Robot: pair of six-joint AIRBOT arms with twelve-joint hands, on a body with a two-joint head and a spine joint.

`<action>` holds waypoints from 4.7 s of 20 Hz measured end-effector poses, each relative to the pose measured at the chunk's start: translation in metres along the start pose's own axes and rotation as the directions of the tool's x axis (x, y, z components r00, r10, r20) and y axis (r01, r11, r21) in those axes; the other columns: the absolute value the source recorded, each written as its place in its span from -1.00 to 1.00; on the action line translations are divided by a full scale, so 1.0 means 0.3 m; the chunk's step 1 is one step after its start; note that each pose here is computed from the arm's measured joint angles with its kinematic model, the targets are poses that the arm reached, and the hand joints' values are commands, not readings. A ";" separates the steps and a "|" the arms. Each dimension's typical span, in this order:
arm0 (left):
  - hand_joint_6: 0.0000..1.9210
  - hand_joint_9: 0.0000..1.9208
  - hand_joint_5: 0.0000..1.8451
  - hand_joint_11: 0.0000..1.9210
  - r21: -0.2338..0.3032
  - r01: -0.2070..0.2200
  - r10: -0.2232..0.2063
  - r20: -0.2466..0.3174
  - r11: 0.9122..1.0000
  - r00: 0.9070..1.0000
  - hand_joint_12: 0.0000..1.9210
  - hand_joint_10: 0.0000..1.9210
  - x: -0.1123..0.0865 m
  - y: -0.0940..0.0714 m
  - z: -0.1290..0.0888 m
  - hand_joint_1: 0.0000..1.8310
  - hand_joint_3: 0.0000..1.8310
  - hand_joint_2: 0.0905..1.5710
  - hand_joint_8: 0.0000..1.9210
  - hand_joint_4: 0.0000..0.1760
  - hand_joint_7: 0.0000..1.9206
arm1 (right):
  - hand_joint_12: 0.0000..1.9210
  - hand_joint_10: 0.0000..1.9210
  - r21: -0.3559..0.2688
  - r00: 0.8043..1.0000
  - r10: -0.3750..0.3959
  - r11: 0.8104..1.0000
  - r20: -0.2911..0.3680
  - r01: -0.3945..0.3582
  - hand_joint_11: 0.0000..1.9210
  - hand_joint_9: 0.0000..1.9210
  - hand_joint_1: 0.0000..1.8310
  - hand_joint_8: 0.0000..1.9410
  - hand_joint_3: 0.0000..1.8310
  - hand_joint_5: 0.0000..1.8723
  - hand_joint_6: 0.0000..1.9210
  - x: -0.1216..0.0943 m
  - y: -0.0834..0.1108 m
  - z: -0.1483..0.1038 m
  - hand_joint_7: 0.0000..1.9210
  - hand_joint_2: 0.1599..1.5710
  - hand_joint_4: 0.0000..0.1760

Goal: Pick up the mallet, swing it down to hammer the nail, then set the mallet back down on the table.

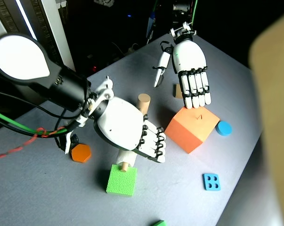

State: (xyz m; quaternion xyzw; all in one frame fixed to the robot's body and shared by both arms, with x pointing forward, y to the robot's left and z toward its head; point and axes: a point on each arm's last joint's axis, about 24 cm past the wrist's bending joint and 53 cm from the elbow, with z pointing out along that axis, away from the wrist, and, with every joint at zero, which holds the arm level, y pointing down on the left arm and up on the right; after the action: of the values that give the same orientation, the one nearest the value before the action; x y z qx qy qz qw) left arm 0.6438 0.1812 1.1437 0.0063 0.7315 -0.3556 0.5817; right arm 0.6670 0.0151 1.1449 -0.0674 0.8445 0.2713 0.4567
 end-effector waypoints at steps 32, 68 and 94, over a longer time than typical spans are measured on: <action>-0.99 -1.00 -0.97 -1.00 0.000 0.001 -0.001 0.000 1.000 1.000 -1.00 -1.00 0.002 0.001 0.003 -1.00 -1.00 0.51 -1.00 -1.00 -1.00 | -0.64 -1.00 0.013 0.999 -0.021 1.000 -0.037 0.021 -0.98 -0.90 0.35 -0.97 -1.00 -0.90 -0.98 0.111 -0.041 0.119 -0.90 0.17 -1.00; -1.00 -1.00 -0.98 -1.00 0.001 0.003 -0.003 -0.001 1.000 1.000 -1.00 -1.00 0.004 -0.001 0.003 -1.00 -1.00 0.50 -1.00 -1.00 -1.00 | 1.00 1.00 -0.011 1.000 0.004 1.000 0.013 -0.004 0.69 0.60 -0.64 1.00 -0.97 0.30 1.00 0.021 -0.066 -0.063 0.52 1.00 -1.00; -1.00 -1.00 -1.00 -1.00 -0.002 0.025 -0.025 -0.007 1.000 1.000 -1.00 -1.00 0.011 0.001 0.002 -1.00 -1.00 0.50 -1.00 -1.00 -1.00 | 1.00 1.00 -0.011 0.858 0.016 1.000 0.514 -0.012 0.67 0.55 -0.55 1.00 -1.00 0.21 1.00 -0.514 0.023 -0.042 0.45 0.99 -1.00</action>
State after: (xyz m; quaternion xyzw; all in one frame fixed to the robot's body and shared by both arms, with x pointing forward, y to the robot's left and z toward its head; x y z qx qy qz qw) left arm 0.6435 0.1796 1.1407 -0.0022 0.7337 -0.3623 0.5748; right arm 0.7437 -0.0063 1.2777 0.0116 0.6917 0.2859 0.6630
